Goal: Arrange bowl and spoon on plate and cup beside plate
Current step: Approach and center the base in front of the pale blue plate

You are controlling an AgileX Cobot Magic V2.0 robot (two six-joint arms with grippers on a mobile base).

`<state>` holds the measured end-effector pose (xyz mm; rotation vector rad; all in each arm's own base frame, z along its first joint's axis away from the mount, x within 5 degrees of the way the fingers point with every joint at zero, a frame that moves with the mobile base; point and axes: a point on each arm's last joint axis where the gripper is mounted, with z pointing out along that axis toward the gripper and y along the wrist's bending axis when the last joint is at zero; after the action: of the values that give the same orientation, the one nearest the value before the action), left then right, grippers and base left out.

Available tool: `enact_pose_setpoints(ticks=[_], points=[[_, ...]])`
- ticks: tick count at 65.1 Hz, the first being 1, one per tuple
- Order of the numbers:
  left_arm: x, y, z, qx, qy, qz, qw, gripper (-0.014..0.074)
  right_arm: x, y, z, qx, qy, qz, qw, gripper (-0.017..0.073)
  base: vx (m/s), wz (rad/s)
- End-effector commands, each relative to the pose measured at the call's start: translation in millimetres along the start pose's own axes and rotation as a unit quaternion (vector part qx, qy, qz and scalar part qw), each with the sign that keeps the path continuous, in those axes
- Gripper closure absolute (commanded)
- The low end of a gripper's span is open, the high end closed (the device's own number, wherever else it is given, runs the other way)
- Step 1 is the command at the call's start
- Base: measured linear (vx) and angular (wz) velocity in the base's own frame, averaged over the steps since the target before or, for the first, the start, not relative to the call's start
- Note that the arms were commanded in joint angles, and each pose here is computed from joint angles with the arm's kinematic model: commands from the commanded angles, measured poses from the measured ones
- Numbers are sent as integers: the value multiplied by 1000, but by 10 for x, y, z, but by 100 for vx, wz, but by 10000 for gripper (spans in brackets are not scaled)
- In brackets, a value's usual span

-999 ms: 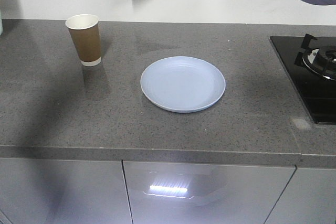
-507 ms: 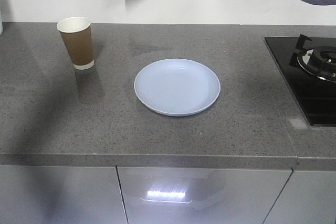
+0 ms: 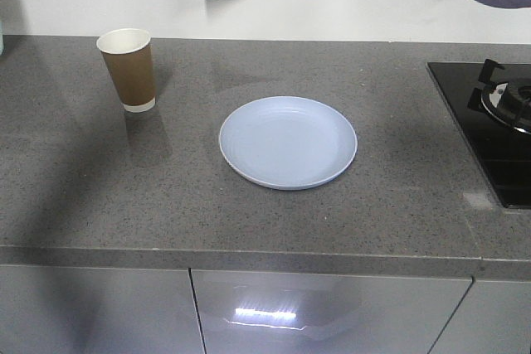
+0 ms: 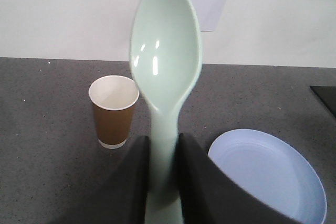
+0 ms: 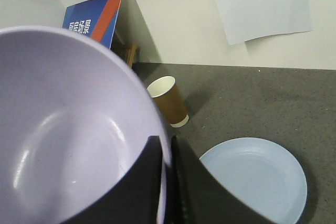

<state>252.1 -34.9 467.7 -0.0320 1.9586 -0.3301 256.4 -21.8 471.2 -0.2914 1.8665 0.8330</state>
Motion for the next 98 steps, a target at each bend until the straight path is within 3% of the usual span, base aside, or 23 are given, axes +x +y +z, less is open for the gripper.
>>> enact_pose_setpoints(ticks=[1,98], points=[[-149,-56,-152,13,-57,-4,998,599,-127,182,-90,-20,-44,-17,999,564,3,2],[-148,-56,-152,13,-57,-4,998,599,-127,182,-90,-20,-44,-17,999,564,4,-2]])
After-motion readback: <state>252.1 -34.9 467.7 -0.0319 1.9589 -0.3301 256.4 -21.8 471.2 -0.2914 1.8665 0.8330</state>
